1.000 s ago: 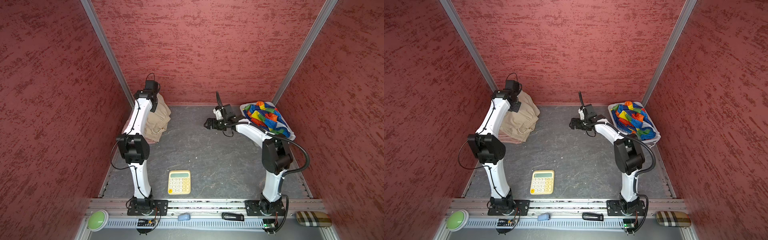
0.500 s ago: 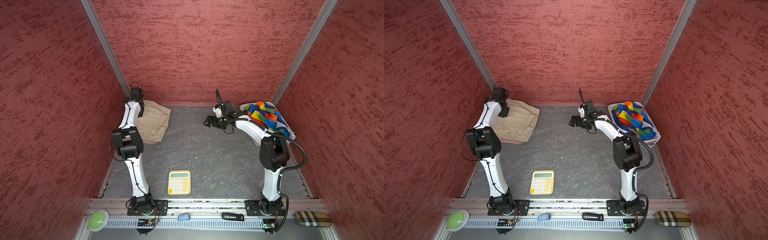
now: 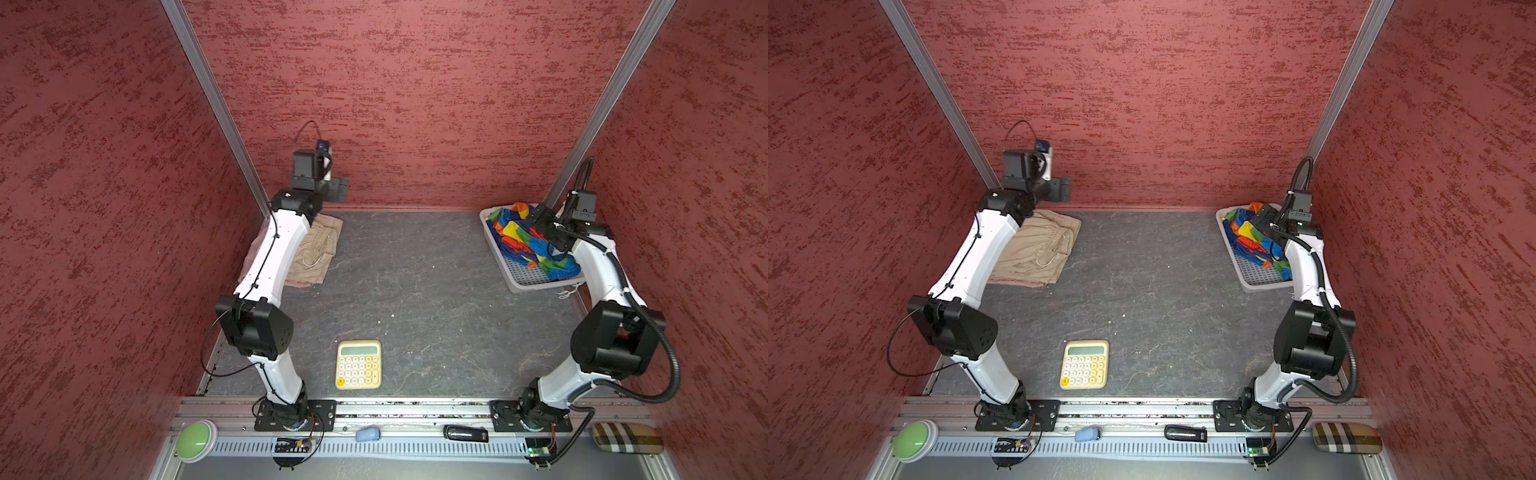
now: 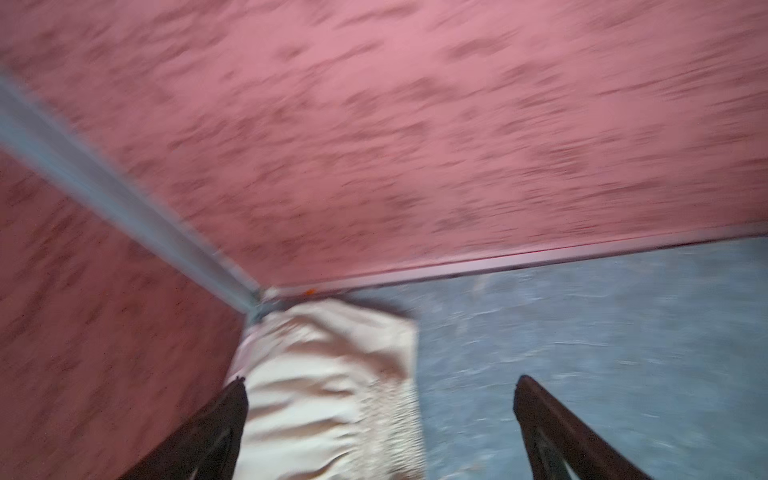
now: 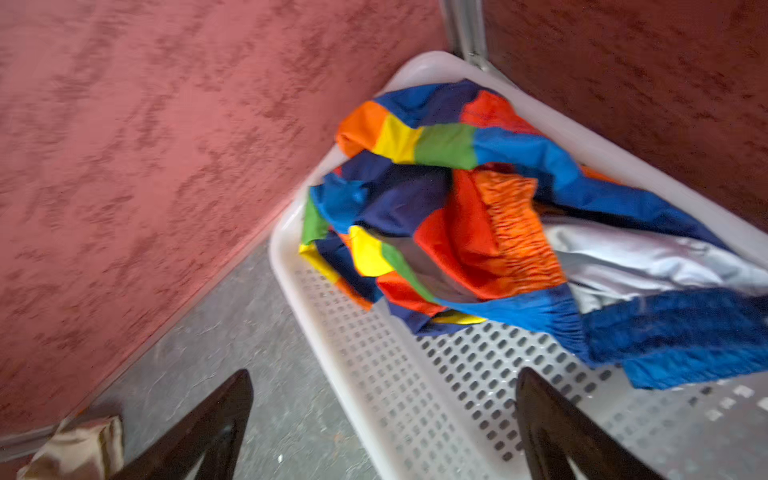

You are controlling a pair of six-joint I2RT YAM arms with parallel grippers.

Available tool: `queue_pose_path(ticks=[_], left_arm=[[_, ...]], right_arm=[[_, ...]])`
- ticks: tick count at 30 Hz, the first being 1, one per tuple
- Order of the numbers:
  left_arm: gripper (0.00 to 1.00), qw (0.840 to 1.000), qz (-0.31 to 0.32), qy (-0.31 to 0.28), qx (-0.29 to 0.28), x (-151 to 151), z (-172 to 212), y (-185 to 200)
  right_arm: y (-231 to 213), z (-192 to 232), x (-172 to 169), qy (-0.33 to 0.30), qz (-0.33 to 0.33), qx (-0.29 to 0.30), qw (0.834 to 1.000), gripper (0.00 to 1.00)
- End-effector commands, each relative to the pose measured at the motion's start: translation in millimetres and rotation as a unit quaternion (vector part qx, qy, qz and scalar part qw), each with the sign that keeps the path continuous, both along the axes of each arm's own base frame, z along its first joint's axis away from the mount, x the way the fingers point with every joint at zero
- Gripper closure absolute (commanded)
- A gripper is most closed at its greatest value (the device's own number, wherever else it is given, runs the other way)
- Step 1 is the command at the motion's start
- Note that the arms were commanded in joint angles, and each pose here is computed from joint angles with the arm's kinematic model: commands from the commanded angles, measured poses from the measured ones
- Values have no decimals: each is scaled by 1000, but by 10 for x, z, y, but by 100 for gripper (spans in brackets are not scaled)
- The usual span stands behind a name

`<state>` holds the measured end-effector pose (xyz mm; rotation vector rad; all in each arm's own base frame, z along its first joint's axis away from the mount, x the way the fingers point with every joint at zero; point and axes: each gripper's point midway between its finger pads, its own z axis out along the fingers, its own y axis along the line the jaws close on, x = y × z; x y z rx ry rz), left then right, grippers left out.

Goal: Fold and stack the shorts
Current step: 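Reach the right gripper into the white basket and lift the rainbow shorts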

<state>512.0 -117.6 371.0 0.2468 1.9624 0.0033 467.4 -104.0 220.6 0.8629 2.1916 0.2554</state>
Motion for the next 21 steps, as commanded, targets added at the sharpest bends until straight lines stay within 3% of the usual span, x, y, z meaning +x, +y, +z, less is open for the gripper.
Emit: queue_pose_path(ticks=[1,5,9,11,13,15,19,21], left_arm=[[1,990,-110,45,-76,16,-554,-895],[1,976,-176,107,-76,-193,-974,-1646],[1,963,-213,144,-76,-424,-1241,-2079],[1,958,-227,156,-84,-509,-1288,-2186],[1,955,-232,163,-90,-565,-1294,-2225],[0,954,-233,164,-92,-590,-1270,-2218],[1,959,-227,148,-88,-580,-1134,-2138],[1,960,-227,137,-91,-582,-1016,-2100]], right_arm=[[-238,-411,-27,45,-38,-16,998,1],[-398,-702,99,71,-44,-11,996,1],[-454,-916,238,79,-40,-7,996,2],[-456,-974,292,80,-36,-4,996,17],[-441,-899,336,68,-29,-7,997,57],[-386,-731,344,47,-19,-5,999,77],[-216,-357,304,26,10,-32,999,97],[-145,-188,248,15,22,-35,999,100]])
